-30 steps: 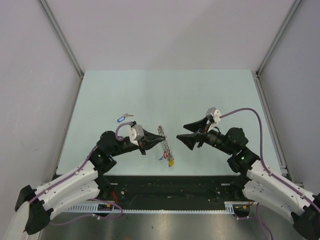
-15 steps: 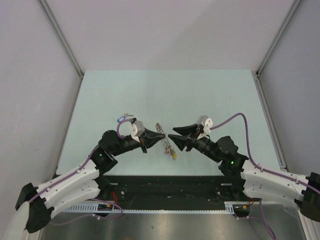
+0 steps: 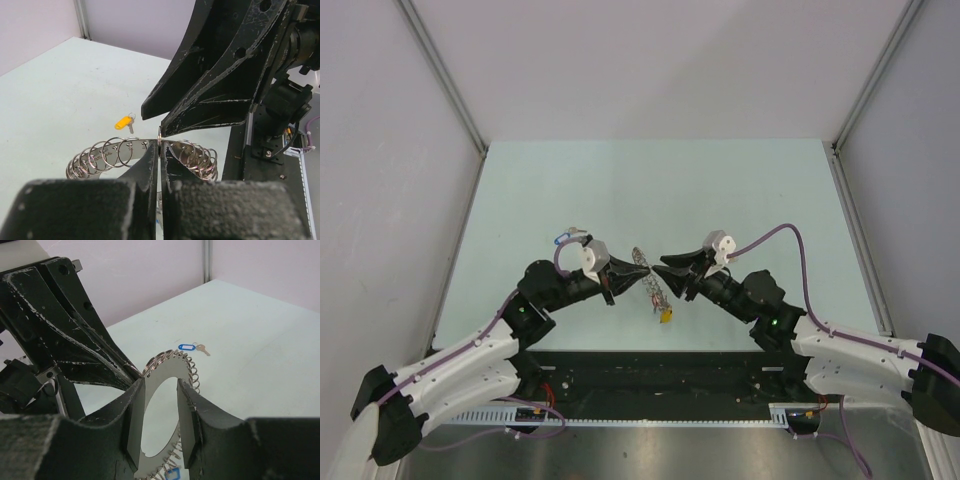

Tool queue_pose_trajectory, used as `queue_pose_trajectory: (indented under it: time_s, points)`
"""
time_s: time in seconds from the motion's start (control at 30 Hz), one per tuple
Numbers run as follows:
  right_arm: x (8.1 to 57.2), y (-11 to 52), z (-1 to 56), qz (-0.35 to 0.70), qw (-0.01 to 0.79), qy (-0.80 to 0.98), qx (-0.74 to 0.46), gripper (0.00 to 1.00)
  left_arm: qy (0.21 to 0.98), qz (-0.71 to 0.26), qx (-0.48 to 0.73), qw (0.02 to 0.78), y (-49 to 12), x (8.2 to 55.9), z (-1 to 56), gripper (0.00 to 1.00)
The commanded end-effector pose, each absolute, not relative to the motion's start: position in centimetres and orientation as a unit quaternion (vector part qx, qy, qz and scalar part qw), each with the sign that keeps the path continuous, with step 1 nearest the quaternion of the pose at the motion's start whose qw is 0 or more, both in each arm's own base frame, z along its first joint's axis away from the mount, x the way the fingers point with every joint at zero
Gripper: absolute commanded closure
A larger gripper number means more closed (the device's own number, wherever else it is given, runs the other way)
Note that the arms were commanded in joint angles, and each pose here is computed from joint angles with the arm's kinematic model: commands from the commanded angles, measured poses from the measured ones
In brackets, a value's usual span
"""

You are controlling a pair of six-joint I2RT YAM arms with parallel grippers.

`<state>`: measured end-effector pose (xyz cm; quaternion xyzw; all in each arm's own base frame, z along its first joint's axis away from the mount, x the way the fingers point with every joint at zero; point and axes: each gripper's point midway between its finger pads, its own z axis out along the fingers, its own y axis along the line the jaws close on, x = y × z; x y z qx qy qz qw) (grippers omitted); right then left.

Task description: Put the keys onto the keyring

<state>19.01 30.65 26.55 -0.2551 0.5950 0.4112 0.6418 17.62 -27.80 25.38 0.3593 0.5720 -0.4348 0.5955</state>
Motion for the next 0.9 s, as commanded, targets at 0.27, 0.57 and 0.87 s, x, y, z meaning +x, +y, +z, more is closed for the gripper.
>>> queue_pose_trajectory:
  time_s: [0.27, 0.57, 0.87]
  points:
    - [18.7, 31.1, 29.5, 0.426, 0.666, 0.557, -0.253, 0.66, 0.552, -0.439, 0.338, 0.623, -27.7, 18.3, 28.0, 0.99]
    - [19.0, 31.7, 29.2, 0.425, 0.664, 0.559, -0.256, 0.69, 0.550, -0.443, 0.343, 0.620, -27.8, 18.1, 28.1, 1.00]
    - [19.2, 32.2, 29.1, 0.428, 0.663, 0.558, -0.257, 0.72, 0.547, -0.446, 0.351, 0.616, -28.0, 17.8, 28.1, 1.00]
